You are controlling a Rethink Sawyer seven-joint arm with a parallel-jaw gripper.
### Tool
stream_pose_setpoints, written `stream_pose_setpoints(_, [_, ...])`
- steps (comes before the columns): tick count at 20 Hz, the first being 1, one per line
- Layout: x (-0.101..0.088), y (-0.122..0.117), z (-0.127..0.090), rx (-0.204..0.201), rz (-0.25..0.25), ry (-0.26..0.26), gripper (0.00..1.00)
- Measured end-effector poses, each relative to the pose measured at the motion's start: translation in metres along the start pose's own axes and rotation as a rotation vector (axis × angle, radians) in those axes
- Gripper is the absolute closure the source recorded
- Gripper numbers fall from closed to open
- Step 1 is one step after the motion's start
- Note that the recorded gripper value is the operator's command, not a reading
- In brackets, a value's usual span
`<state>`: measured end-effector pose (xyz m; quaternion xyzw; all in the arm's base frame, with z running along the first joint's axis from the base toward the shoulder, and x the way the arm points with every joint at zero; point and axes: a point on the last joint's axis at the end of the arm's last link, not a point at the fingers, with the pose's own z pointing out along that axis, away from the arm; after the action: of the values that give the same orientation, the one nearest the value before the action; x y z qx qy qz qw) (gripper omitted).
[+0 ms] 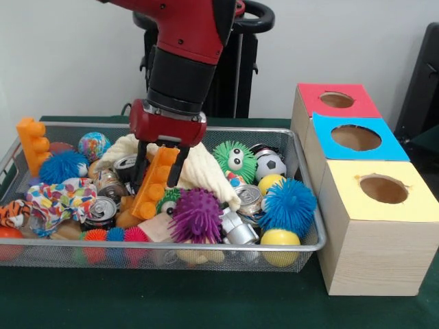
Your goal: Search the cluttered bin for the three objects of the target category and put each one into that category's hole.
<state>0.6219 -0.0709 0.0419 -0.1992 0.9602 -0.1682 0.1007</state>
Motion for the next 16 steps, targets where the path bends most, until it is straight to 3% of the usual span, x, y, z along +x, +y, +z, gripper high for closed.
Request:
stream_pose_setpoints(4, [0.009, -0.001, 0.002, 0.047, -0.047, 0.029, 0.0])
stream_pose_setpoints(8, [0.015, -0.012, 0.001, 0.065, -0.04, 0.039, 0.0])
stream_pose_setpoints(10, [0.018, -0.026, -0.001, 0.066, -0.009, 0.036, 0.0])
stream_pose_setpoints(15, [0.036, -0.074, -0.007, 0.057, 0.121, 0.028, 0.0])
stream_pose_setpoints(16, [0.046, -0.096, -0.008, 0.06, 0.168, 0.027, 0.0])
